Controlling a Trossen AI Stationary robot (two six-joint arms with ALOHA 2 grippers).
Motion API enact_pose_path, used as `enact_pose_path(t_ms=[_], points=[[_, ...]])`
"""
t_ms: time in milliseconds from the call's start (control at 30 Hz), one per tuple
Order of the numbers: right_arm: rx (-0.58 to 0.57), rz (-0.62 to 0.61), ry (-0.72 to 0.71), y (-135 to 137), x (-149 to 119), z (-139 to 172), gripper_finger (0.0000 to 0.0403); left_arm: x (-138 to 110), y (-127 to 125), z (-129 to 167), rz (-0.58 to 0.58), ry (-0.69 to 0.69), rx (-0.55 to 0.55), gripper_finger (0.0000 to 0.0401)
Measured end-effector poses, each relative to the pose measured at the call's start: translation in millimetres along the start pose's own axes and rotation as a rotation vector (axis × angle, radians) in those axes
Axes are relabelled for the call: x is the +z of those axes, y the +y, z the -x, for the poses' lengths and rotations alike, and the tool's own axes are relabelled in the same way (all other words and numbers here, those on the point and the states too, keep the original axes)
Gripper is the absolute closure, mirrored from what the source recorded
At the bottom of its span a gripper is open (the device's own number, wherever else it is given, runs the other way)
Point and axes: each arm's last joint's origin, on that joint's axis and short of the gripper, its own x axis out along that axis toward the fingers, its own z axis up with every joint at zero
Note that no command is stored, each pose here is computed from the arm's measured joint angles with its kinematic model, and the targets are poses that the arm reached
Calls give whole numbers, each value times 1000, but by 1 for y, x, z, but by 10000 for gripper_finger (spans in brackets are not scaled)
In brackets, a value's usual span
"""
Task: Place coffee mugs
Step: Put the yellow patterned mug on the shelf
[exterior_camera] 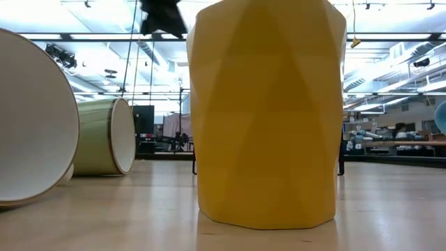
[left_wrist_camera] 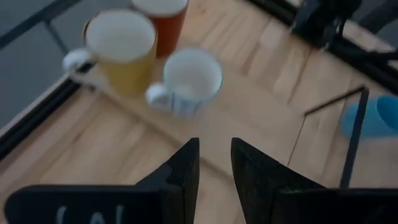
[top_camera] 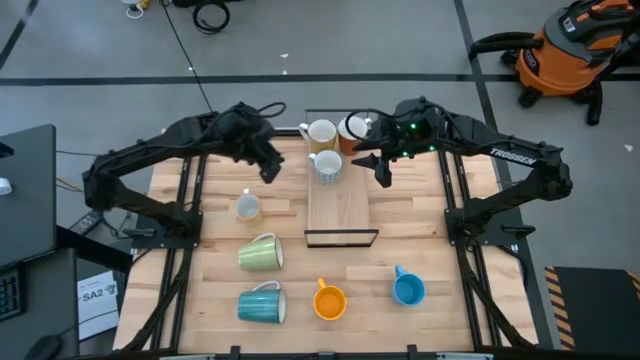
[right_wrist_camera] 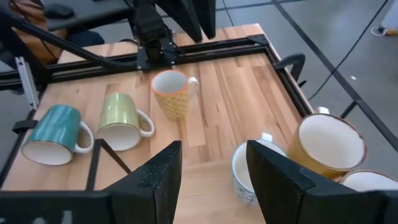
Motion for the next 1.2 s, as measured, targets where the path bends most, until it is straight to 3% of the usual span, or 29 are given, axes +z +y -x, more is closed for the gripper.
enact_pose_path(t_ms=[200,400,833,1200], points=[[2,-19,2,2,0,-1,218,-25,14,23,17,198,91,303],[-8,-16,-9,2,1,-1,218,-50,26,21,47,411,242,303],[-10,-5,-20,2,2,-1,218,-105,41,-25,135,660,287,303],[-11,-5,-19,2,2,-1,217,-125,45,-47,196,672,239,303]])
